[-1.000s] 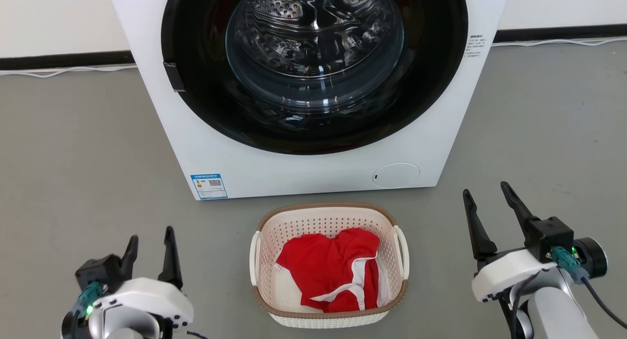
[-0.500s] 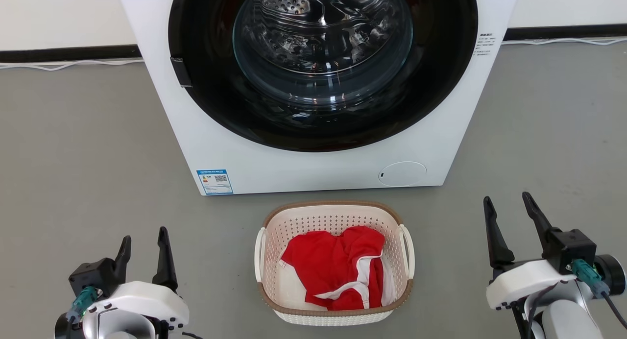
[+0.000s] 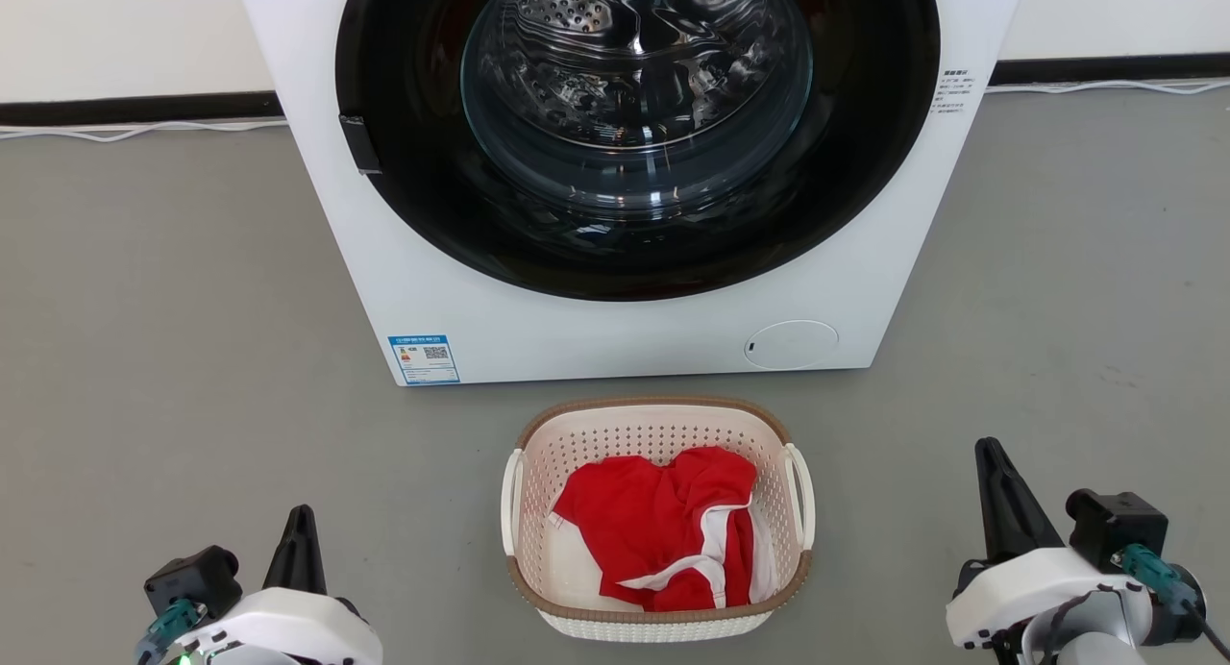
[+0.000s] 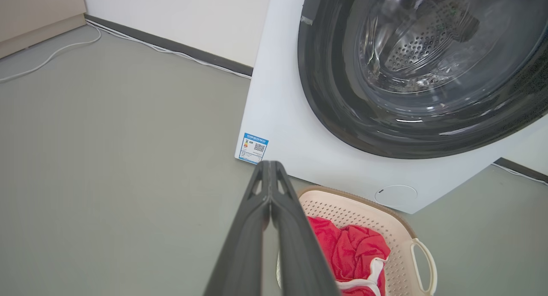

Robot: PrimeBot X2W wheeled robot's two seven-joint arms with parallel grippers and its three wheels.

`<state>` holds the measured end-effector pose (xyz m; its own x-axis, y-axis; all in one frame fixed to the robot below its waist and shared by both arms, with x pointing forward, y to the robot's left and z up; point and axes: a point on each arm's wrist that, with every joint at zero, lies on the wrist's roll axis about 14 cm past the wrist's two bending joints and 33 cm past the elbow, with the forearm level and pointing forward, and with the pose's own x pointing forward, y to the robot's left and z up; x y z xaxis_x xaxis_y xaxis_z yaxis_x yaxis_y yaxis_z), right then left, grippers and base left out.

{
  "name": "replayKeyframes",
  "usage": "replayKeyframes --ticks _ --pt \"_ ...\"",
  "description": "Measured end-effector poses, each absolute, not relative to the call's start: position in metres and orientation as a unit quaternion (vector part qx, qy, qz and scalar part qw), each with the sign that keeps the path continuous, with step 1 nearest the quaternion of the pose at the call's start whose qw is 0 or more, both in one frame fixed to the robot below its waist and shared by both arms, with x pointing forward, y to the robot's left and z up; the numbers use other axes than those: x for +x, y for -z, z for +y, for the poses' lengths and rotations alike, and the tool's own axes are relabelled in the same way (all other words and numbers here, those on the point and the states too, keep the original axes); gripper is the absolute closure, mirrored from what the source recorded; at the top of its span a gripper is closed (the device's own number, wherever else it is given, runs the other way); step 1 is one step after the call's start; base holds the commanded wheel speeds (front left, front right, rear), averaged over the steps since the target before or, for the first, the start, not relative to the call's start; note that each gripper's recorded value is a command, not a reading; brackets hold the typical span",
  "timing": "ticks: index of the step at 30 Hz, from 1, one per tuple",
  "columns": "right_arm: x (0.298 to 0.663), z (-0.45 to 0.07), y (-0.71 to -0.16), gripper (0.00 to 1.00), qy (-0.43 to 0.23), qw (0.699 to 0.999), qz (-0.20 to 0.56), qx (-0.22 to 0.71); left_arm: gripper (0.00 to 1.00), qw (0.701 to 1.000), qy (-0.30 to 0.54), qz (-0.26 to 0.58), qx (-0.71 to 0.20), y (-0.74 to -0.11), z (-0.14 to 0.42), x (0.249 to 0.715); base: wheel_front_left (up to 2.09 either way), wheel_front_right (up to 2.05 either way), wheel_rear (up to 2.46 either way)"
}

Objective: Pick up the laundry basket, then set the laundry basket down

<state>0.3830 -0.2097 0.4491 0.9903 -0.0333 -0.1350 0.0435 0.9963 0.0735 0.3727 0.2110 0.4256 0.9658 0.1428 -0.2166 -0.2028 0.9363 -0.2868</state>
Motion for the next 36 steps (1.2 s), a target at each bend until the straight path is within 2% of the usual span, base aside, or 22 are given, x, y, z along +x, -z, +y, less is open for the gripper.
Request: replayKeyframes --ticks 36 --pt "0.386 -0.217 -0.462 1.0 0.059 0.964 0.049 0.256 1.0 0.932 -0.096 0.09 -0.339 -0.436 0.207 0.377 0.0 0.0 0.0"
